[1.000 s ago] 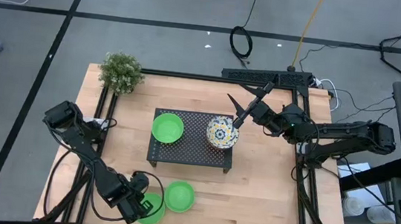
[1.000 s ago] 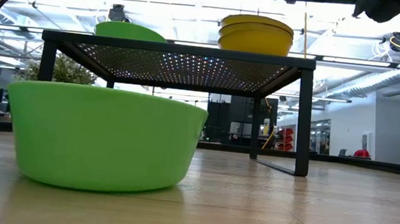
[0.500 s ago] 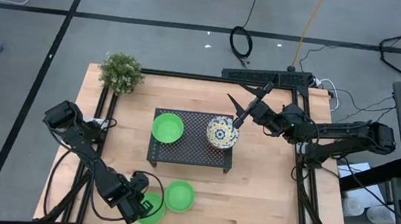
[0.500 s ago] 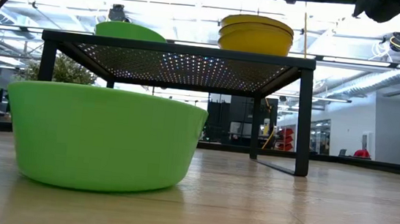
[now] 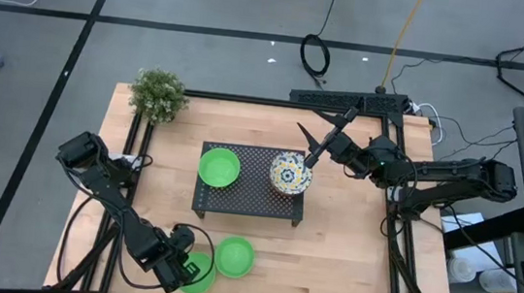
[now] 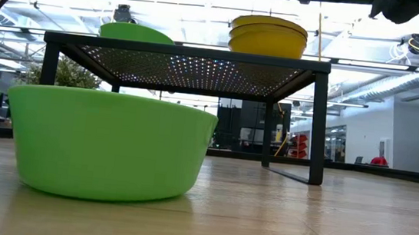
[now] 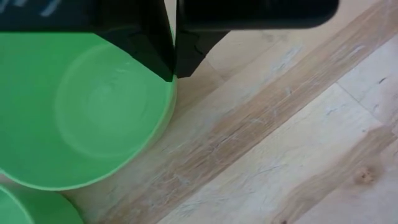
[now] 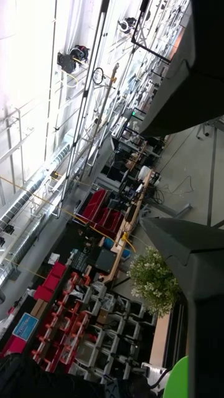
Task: Pick & Place Mini bowls
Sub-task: Stack the left green bowl on top of the green bowl on the shelf
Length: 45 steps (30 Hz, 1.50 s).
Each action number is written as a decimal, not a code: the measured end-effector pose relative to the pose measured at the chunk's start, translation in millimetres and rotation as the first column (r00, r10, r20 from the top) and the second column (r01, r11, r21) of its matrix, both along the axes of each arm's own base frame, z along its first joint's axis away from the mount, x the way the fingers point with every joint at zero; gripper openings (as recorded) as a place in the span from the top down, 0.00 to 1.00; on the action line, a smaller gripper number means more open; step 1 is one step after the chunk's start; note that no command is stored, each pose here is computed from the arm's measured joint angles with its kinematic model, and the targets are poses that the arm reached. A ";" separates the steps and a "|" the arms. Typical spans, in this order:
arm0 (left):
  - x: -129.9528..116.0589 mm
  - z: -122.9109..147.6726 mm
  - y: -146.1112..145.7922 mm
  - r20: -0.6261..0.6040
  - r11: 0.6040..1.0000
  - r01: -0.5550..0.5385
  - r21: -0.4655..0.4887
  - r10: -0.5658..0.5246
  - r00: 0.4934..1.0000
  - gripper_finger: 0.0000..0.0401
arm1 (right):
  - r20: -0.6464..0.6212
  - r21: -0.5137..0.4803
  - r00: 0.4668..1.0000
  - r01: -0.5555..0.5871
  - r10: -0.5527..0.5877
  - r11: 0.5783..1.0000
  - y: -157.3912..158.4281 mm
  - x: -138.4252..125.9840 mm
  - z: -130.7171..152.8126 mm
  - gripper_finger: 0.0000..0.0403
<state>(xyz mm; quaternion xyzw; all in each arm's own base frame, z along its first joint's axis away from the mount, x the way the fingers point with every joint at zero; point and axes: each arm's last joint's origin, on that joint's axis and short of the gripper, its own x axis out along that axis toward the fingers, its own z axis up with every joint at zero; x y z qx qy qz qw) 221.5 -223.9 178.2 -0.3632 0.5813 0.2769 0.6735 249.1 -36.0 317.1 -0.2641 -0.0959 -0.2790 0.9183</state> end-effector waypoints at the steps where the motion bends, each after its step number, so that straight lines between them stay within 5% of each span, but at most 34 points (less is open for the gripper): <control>1: 0.0 0.0 0.0 0.000 1.000 0.000 0.000 0.000 1.000 0.99 | 0.000 0.000 1.000 0.000 0.000 1.000 0.0 0.0 0.0 0.47; 9: -0.1 0.0 0.0 -0.001 1.000 0.000 0.001 0.000 1.000 0.90 | 0.000 0.000 1.000 0.000 0.000 1.000 0.0 0.0 0.0 0.47; 18: -0.1 0.0 -0.1 0.000 1.000 0.001 0.000 -0.001 1.000 0.98 | 0.000 0.000 1.000 0.000 0.000 1.000 0.0 0.0 0.0 0.47; 26: -0.1 0.0 0.0 -0.001 1.000 0.001 0.001 -0.001 1.000 0.91 | 0.000 0.000 1.000 0.000 0.000 1.000 0.0 0.0 0.0 0.47; 35: -0.1 0.0 -0.1 0.000 1.000 0.000 0.000 0.000 1.000 0.98 | 0.000 0.000 1.000 0.000 0.000 1.000 0.0 0.0 0.0 0.47; 45: -0.1 0.0 0.0 -0.001 1.000 0.000 0.001 0.000 1.000 0.92 | 0.000 0.000 1.000 0.000 0.000 1.000 0.0 -0.1 0.1 0.47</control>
